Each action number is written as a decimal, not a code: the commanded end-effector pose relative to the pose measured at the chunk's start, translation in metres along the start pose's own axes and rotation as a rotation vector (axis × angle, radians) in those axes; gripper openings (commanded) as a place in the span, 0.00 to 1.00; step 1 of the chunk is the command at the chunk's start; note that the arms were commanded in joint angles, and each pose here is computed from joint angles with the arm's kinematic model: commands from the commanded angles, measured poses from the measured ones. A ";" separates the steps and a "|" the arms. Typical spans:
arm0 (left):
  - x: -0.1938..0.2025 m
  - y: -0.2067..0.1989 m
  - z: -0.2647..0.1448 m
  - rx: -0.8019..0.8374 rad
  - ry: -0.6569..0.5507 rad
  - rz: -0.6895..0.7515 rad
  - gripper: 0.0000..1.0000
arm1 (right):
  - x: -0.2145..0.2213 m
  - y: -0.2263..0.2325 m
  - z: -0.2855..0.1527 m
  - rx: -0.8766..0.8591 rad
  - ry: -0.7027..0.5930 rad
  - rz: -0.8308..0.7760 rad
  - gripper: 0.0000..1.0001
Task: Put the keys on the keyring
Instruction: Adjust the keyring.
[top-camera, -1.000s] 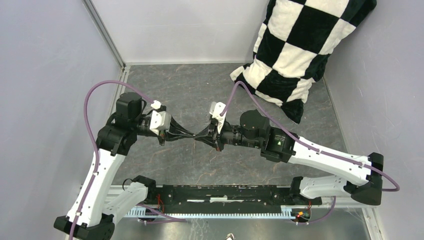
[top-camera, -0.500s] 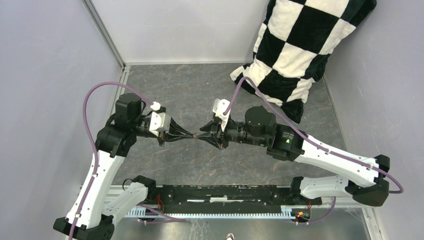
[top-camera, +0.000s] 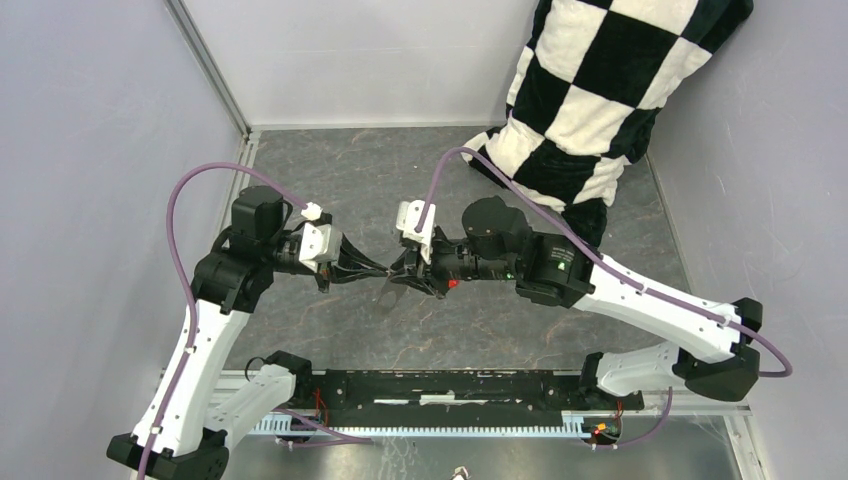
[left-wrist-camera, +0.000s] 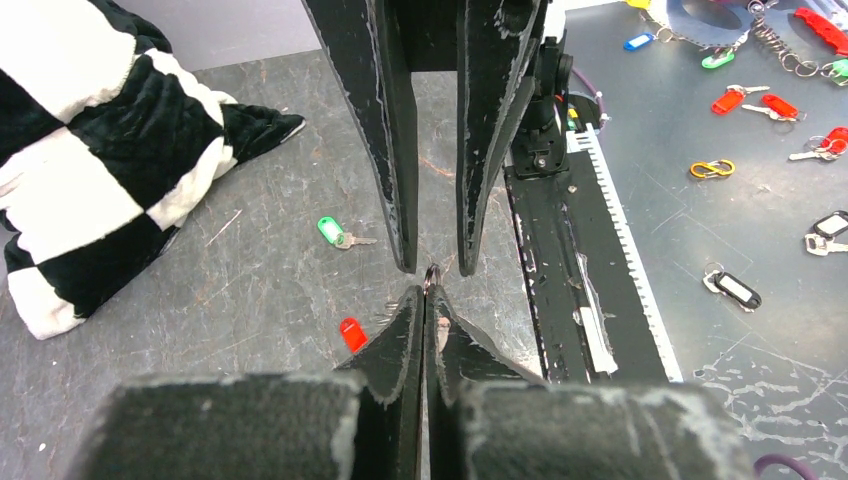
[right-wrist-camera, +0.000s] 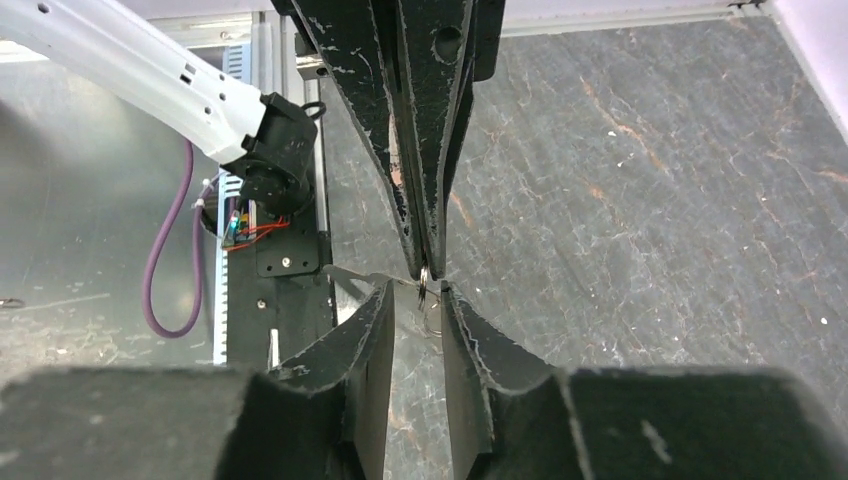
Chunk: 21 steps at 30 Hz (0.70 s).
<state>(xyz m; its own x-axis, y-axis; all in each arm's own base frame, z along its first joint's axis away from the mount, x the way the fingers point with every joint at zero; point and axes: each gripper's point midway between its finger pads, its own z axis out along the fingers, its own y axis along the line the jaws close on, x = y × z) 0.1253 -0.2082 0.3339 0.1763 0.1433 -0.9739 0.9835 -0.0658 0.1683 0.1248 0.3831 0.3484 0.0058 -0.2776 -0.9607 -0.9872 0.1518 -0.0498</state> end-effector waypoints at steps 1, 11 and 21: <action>-0.016 -0.005 -0.002 0.010 -0.025 0.024 0.02 | -0.022 0.001 -0.004 -0.019 -0.025 -0.029 0.27; -0.018 -0.007 -0.002 0.019 -0.033 0.022 0.02 | -0.023 -0.002 0.005 -0.022 -0.008 -0.034 0.11; -0.018 -0.008 -0.002 0.018 -0.033 0.022 0.02 | -0.017 -0.002 0.002 -0.024 0.024 -0.046 0.17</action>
<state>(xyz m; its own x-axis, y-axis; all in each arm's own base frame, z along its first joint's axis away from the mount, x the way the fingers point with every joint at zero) 0.1232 -0.2076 0.3339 0.1730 0.1432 -0.9745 0.9840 -0.0670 0.1649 0.1266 0.3907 0.3500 0.0222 -0.3244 -0.9457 -0.9901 0.1239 -0.0658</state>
